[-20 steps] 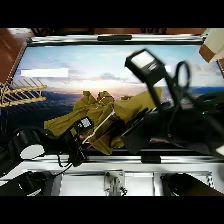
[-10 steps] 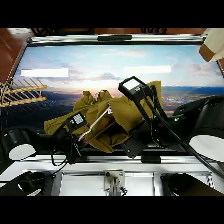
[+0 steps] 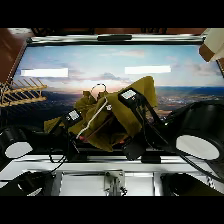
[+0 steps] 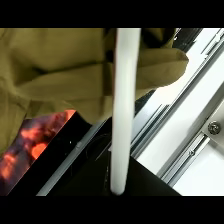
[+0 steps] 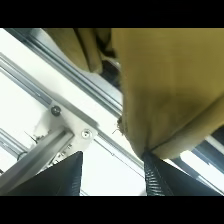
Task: Fold the shirts.
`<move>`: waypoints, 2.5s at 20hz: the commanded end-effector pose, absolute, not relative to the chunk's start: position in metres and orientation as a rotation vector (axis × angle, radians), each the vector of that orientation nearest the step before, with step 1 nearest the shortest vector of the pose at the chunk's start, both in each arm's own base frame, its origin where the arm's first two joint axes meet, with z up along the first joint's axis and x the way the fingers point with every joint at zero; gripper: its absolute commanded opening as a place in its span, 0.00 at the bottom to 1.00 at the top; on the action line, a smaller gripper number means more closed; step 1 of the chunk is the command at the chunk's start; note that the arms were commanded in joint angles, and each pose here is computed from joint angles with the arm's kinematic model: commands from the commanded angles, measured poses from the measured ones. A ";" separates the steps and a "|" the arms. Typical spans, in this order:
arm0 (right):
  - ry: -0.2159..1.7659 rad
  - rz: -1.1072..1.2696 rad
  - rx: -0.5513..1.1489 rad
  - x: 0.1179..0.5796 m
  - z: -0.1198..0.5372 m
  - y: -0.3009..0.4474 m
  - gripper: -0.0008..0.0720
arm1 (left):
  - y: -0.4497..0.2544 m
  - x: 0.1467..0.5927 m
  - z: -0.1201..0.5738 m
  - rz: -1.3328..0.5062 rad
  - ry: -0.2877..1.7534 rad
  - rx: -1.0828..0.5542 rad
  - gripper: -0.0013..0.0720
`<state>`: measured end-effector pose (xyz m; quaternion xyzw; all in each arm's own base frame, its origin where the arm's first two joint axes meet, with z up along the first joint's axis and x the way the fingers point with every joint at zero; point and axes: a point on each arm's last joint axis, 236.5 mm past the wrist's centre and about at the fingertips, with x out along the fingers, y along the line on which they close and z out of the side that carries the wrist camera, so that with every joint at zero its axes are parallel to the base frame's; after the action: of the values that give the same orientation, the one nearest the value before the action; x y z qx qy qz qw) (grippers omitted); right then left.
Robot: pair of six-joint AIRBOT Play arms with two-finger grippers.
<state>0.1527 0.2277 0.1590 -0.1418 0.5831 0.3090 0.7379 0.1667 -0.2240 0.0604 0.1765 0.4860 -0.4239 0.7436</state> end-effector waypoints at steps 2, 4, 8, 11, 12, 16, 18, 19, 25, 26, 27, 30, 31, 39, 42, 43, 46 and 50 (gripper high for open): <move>1.065 0.664 -0.234 0.175 0.220 0.224 0.69 | -0.225 0.167 0.068 -0.952 1.040 0.413 0.08; 0.863 0.495 -0.196 0.207 0.274 0.179 0.69 | -0.223 0.165 0.074 -0.980 1.029 0.455 0.08; 0.800 0.110 -0.268 0.228 0.304 0.051 0.68 | -0.218 0.159 0.077 -1.030 1.018 0.545 0.08; 0.942 0.118 -0.613 0.231 0.280 0.007 0.66 | -0.215 0.159 0.076 -1.057 1.001 0.599 0.08; 0.979 0.184 -0.722 0.237 0.268 0.007 0.66 | -0.213 0.159 0.075 -1.060 1.000 0.616 0.08; 1.080 0.508 -1.039 0.266 0.213 0.021 0.66 | -0.209 0.163 0.074 -1.051 0.990 0.655 0.08; 1.039 0.719 -1.151 0.279 0.189 0.042 0.66 | -0.209 0.163 0.074 -1.058 0.983 0.666 0.08; 1.016 0.823 -1.177 0.283 0.179 0.054 0.66 | -0.209 0.163 0.074 -1.064 0.979 0.674 0.08; 1.032 1.173 -1.042 0.289 0.131 0.102 0.66 | -0.209 0.163 0.074 -1.071 0.973 0.684 0.08; 1.064 1.197 -1.035 0.290 0.122 0.102 0.66 | -0.209 0.163 0.074 -1.071 0.973 0.684 0.08; 1.082 1.209 -1.029 0.292 0.116 0.103 0.66 | -0.209 0.163 0.074 -1.071 0.973 0.684 0.08; 1.092 1.237 -1.041 0.300 0.104 0.104 0.66 | -0.209 0.163 0.074 -1.071 0.973 0.684 0.08; 1.098 1.244 -1.042 0.301 0.101 0.104 0.66 | -0.209 0.163 0.074 -1.071 0.973 0.684 0.08; 1.090 1.237 -1.066 0.308 0.097 0.102 0.66 | -0.205 0.159 0.072 -1.076 0.996 0.691 0.08; 1.090 1.208 -0.995 0.304 0.104 0.109 0.66 | -0.204 0.157 0.071 -1.077 1.005 0.694 0.08; 1.090 1.186 -0.986 0.303 0.108 0.108 0.66 | -0.204 0.157 0.071 -1.077 1.005 0.694 0.08; 1.033 1.129 -1.052 0.302 0.126 0.099 0.66 | -0.204 0.157 0.071 -1.077 1.005 0.695 0.08; 0.977 1.145 -1.102 0.311 0.126 0.101 0.66 | -0.205 0.156 0.071 -1.091 0.995 0.712 0.08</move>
<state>0.3055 0.1015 0.1246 -0.4613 0.4349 0.4947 0.5944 0.1567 -0.2045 0.0706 0.3118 0.4471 -0.4829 0.6854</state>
